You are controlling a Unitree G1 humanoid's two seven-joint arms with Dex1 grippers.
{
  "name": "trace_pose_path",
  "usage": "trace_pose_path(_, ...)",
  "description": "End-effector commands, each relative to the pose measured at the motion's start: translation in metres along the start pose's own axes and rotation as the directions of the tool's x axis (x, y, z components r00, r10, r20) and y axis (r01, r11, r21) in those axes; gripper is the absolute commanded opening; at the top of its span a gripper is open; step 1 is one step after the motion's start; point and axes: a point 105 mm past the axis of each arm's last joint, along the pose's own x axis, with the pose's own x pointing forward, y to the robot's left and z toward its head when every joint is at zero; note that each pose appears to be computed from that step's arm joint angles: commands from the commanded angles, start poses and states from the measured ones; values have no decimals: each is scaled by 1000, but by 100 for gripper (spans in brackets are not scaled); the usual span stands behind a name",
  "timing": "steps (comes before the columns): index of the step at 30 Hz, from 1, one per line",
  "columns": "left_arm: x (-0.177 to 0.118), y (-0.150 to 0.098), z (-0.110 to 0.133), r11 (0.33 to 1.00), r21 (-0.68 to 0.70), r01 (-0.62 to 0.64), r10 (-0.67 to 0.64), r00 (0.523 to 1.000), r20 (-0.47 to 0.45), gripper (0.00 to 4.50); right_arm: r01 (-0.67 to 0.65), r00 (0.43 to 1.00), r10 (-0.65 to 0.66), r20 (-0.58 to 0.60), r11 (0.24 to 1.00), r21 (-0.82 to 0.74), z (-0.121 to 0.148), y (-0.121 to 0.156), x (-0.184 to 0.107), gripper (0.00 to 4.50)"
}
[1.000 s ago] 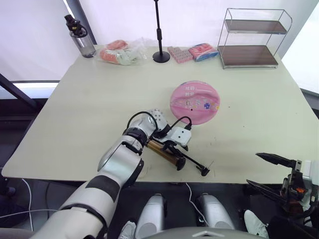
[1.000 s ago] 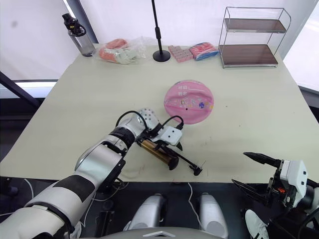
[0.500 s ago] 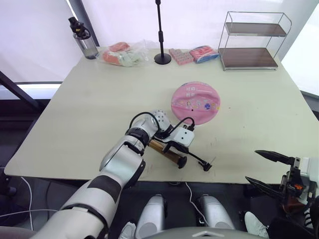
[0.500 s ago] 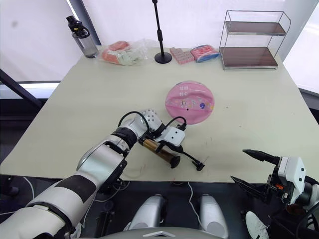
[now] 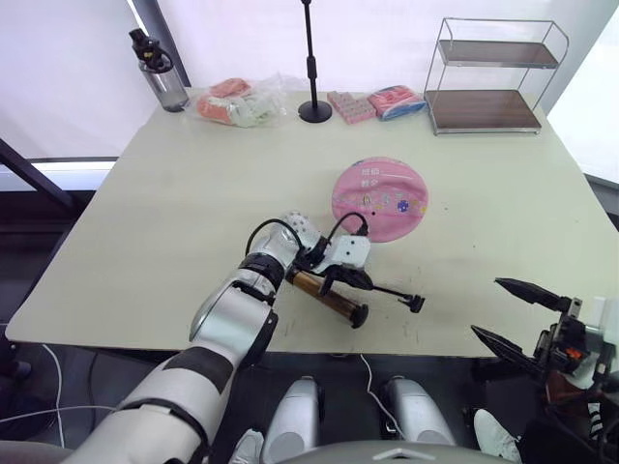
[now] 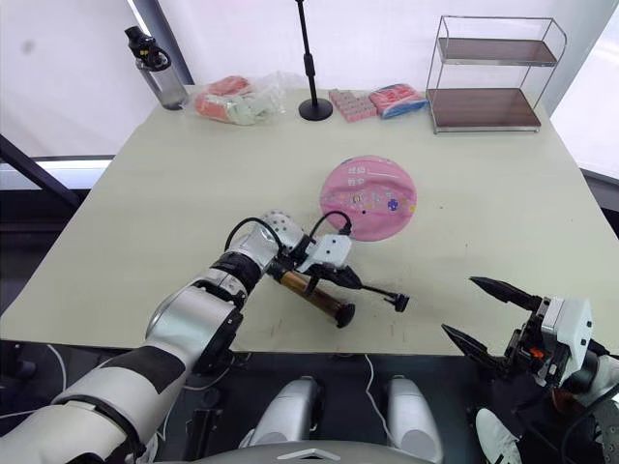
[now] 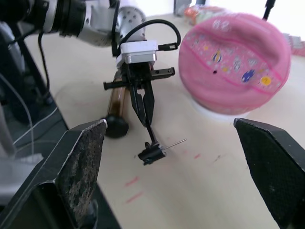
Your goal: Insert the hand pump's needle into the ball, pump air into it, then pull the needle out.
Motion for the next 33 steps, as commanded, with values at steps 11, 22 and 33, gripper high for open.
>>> trace_pose_path(11,-14,8,32,961,-205,-188,248,912,326,6,239,957,-278,85,919,314,10,-16,41,450)
trace_pose_path(22,-3,0,40,953,-240,-183,260,902,346,6,240,938,-344,38,726,645,9,-13,76,450)
trace_pose_path(33,-1,1,40,958,-232,-168,242,910,336,6,214,952,-307,0,663,717,10,-21,83,450)
